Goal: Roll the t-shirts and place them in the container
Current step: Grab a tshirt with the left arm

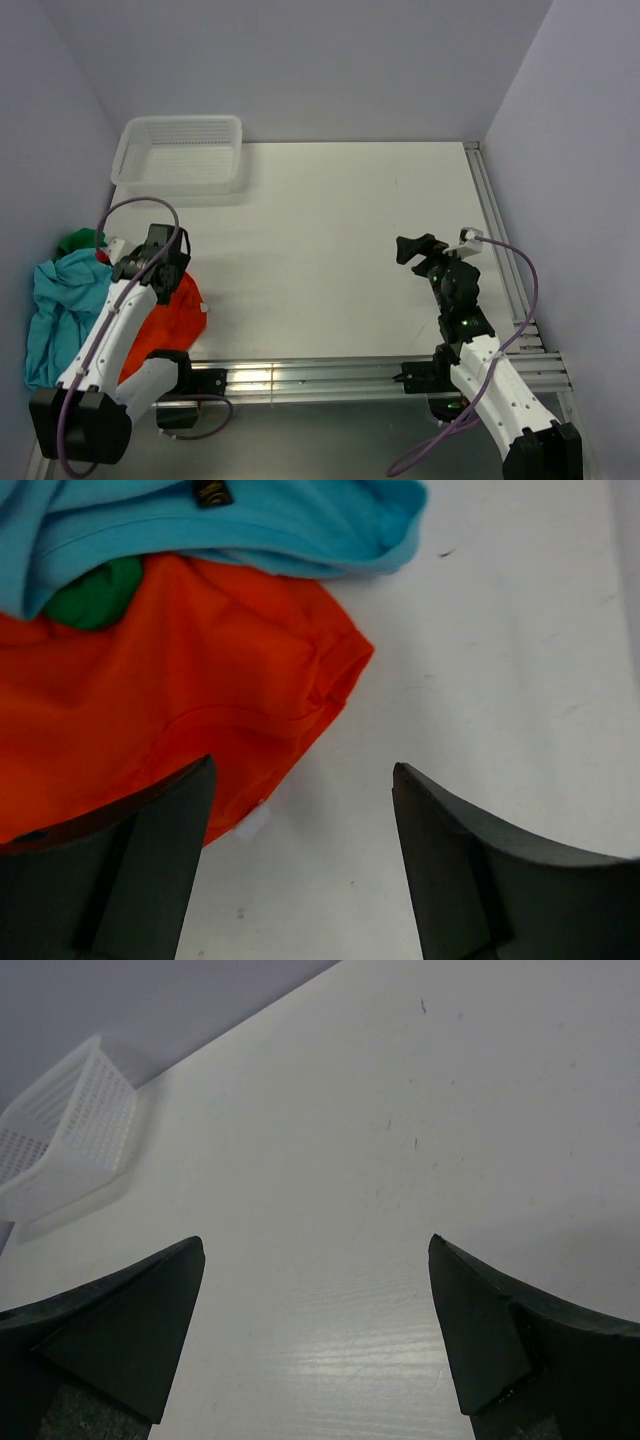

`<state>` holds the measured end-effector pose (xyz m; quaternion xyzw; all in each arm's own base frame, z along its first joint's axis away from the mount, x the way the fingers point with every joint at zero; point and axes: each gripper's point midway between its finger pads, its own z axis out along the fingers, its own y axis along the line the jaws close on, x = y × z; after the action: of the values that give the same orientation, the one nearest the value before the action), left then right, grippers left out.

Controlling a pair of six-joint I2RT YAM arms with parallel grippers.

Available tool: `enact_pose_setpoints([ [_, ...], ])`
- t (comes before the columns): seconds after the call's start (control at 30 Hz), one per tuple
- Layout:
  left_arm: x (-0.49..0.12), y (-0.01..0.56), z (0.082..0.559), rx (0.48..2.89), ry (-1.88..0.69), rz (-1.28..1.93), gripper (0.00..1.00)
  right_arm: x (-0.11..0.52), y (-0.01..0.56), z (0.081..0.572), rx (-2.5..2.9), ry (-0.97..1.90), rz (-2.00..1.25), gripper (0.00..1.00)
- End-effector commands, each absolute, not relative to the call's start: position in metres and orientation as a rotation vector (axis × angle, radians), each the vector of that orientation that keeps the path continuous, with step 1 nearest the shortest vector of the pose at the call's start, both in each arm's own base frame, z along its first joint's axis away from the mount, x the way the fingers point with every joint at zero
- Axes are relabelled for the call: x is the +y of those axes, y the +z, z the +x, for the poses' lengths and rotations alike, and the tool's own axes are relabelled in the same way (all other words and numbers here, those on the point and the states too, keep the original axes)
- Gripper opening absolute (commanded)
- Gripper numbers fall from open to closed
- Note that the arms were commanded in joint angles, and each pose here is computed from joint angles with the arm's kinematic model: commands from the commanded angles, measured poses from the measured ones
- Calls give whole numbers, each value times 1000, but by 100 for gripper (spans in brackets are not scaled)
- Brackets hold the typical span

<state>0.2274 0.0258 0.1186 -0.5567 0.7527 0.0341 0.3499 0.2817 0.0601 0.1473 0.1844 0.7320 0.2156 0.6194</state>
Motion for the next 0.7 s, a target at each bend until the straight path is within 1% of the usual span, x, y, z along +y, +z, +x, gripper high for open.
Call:
enact_pose_setpoints([
  [0.0, 31, 119, 196, 2031, 269, -1556, 78, 62, 156, 285, 1659, 503, 412, 100],
  [0.2, 16, 105, 207, 2079, 151, -1532, 80, 62, 156, 285, 1663, 502, 415, 100],
  [0.33, 17, 79, 209, 2106, 196, -1552, 81, 61, 157, 284, 1660, 498, 414, 100],
  [0.4, 16, 65, 210, 2158, 233, -1554, 81, 61, 157, 284, 1658, 501, 414, 100],
  [0.53, 10, 47, 217, 2216, 230, -1544, 81, 60, 157, 284, 1659, 495, 421, 100],
  [0.6, 6, 41, 224, 2222, 186, -1530, 76, 60, 156, 284, 1660, 493, 422, 100],
  [0.67, 1, 39, 233, 2218, 122, -1496, 73, 59, 158, 284, 1655, 495, 426, 100],
])
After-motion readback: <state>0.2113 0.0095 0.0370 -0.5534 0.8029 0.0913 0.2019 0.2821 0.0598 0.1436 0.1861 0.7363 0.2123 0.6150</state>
